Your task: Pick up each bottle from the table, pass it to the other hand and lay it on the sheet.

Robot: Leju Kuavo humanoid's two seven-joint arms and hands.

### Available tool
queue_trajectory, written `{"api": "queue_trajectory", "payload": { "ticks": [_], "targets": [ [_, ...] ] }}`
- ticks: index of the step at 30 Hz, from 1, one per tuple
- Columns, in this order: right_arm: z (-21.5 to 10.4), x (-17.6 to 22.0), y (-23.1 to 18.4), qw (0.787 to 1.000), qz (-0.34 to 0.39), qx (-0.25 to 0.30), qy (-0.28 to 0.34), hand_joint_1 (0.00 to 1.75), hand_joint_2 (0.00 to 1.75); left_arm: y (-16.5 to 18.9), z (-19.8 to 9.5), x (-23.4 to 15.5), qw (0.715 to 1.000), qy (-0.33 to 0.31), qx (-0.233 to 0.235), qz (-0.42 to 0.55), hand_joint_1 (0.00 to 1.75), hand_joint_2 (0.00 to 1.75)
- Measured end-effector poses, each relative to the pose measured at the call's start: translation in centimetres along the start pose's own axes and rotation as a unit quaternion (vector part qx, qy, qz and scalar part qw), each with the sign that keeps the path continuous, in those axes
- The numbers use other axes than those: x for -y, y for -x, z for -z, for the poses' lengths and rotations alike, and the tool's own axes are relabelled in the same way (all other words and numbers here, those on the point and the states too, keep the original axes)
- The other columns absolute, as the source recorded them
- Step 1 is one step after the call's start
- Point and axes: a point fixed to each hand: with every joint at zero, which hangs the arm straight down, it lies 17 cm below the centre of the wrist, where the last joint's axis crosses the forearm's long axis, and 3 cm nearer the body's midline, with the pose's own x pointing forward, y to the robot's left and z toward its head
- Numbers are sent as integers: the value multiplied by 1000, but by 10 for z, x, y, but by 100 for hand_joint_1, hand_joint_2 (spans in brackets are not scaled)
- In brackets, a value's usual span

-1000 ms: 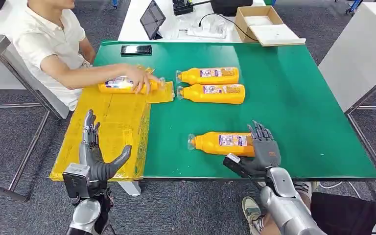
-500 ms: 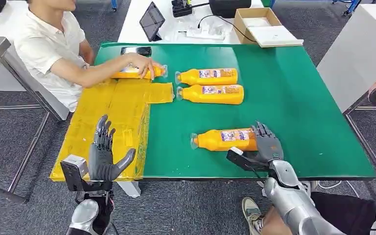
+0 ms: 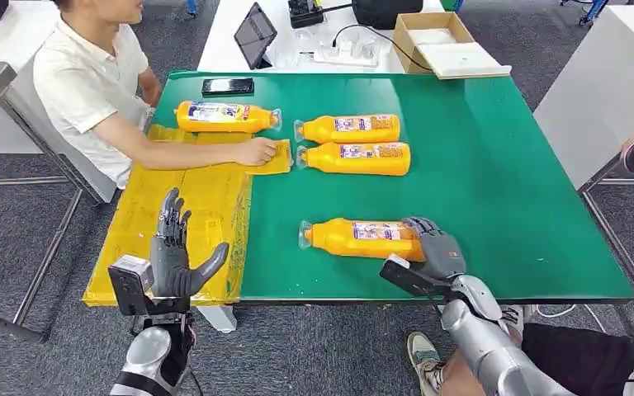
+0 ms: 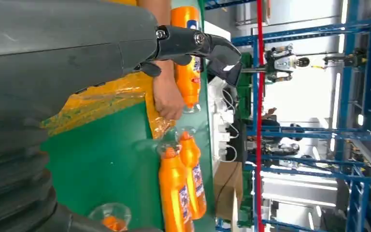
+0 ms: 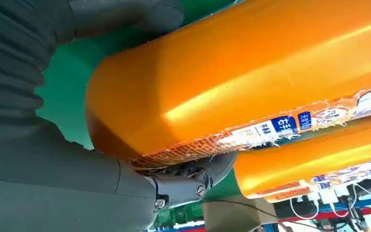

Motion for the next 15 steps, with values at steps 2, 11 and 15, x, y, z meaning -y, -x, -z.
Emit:
{"api": "queue_trajectory", "payload": {
  "ticks": [2, 11, 15],
  "targets": [
    [0, -2, -1, 1000, 4, -1, 0, 175, 175, 2, 0, 0, 1000, 0, -2, 1, 0, 175],
    [-7, -3, -11, 998, 50, 17, 34, 175, 175, 3, -8, -4, 1000, -8, 0, -3, 0, 175],
    [-8, -4, -11, 998, 53, 16, 36, 175, 175, 4, -9, -4, 1000, -8, -1, -3, 0, 175]
  ]
}}
